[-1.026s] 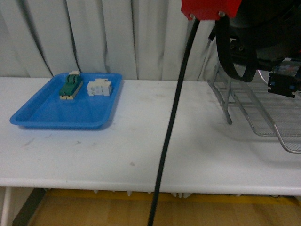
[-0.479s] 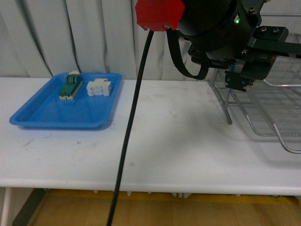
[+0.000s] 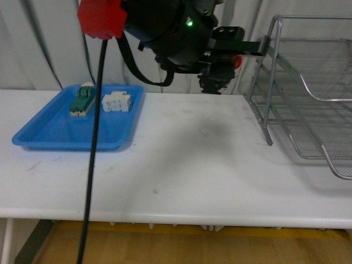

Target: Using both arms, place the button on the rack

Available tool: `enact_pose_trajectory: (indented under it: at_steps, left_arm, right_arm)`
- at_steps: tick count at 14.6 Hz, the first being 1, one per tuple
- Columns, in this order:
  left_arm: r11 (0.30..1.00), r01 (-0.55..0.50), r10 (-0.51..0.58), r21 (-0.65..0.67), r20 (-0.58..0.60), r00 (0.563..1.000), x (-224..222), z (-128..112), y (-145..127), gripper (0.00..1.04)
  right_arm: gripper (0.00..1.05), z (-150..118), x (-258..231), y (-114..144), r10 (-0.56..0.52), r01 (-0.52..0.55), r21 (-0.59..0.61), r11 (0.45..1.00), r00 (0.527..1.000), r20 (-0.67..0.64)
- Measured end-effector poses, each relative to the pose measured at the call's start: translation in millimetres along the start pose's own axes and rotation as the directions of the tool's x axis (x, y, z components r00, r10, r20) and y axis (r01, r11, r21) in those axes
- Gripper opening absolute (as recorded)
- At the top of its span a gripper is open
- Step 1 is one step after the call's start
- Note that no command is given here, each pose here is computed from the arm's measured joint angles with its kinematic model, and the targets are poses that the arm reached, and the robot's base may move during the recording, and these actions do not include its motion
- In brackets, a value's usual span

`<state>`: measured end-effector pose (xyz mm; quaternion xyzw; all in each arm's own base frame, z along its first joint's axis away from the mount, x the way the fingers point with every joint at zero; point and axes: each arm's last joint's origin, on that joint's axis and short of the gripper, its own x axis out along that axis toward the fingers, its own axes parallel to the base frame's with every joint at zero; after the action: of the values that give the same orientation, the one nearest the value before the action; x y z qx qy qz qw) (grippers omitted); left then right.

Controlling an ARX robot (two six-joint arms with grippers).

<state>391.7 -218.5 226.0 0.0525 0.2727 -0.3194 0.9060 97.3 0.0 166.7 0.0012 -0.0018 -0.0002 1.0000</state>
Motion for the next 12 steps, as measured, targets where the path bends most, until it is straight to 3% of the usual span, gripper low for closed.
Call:
enact_pose_trajectory:
  at_steps: [3,5,7,9,12]
  left_arm:
    - [0.998,-0.041,0.041,-0.045,-0.003,0.999,-3,-7,22,0.36]
    - [0.989,-0.105,0.105,-0.106,-0.01,0.994,-8,-17,55,0.36]
    - [0.919,-0.3,0.284,-0.257,-0.099,0.954,-28,-77,143,0.36]
    - [0.912,-0.314,0.289,-0.264,-0.127,0.949,-32,-95,148,0.36]
    - [0.922,-0.298,0.284,-0.248,-0.09,0.954,-40,-87,145,0.36]
  right_arm:
    - [0.98,0,0,0,0.0,0.0,0.0,1.0,1.0,0.0]
    - [0.98,0,0,0,0.0,0.0,0.0,1.0,1.0,0.0]
    - [0.98,0,0,0,0.0,0.0,0.0,1.0,1.0,0.0]
    - [0.98,0,0,0,0.0,0.0,0.0,1.0,1.0,0.0]
    - [0.98,0,0,0,0.0,0.0,0.0,1.0,1.0,0.0]
